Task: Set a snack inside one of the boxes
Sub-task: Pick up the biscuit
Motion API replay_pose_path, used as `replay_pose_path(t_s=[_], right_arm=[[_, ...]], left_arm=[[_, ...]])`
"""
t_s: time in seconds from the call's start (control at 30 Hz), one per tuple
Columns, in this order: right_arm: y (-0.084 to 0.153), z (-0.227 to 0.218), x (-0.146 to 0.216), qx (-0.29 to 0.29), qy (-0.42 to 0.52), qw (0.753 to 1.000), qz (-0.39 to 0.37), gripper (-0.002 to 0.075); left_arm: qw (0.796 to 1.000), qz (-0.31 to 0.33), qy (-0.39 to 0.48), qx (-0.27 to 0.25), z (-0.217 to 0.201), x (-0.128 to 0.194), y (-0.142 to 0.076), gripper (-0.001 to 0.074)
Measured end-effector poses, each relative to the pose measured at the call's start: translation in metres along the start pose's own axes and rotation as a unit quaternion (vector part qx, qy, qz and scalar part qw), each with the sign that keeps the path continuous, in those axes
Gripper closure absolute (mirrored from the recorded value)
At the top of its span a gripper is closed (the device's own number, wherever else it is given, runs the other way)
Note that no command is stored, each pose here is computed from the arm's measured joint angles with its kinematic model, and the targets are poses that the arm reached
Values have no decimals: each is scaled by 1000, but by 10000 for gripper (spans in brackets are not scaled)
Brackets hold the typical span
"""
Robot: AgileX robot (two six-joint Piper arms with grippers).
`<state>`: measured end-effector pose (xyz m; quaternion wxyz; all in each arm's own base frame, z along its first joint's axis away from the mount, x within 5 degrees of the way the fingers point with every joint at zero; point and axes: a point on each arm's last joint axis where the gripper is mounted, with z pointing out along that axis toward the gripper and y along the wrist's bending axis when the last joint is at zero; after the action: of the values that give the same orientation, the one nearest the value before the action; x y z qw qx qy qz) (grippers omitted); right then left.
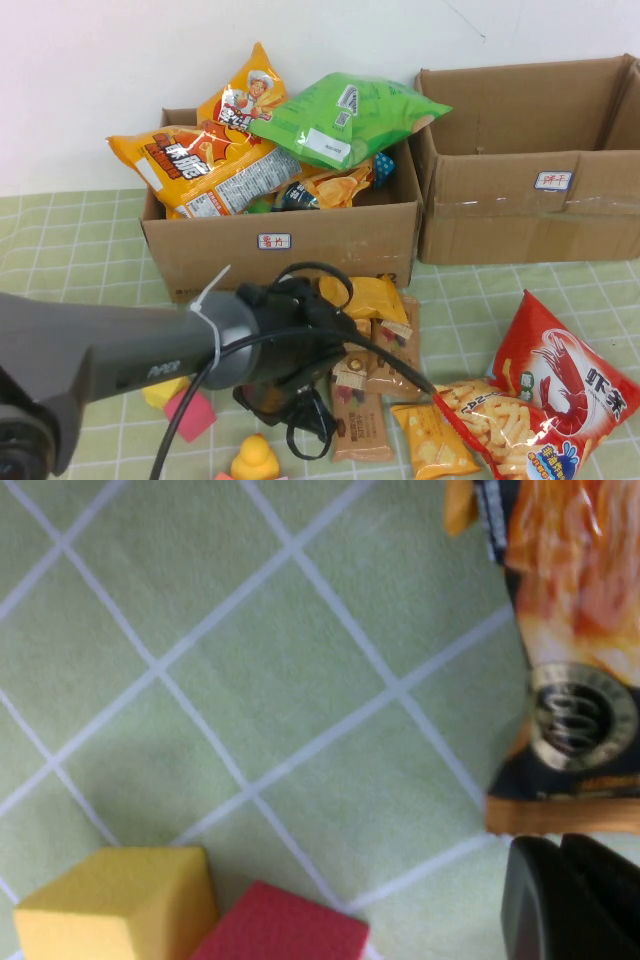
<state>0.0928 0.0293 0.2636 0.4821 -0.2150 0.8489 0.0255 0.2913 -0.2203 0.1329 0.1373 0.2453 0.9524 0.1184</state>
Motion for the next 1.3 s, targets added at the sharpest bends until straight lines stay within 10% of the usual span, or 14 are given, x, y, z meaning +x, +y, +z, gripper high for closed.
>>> replay_pose_path(t_s=[0.23,0.5,1.3], right_arm=[[0,0,0,0,0,1000,0,715],[0,0,1,0,1,1000,0,715],[0,0,1,0,1,1000,0,715]], left_arm=[[998,-38,-37,46,-31,-23,1,677],[994,-61,-50,73,-37,-36,11,251],[986,-90,-9,139,18,-40,13,264]])
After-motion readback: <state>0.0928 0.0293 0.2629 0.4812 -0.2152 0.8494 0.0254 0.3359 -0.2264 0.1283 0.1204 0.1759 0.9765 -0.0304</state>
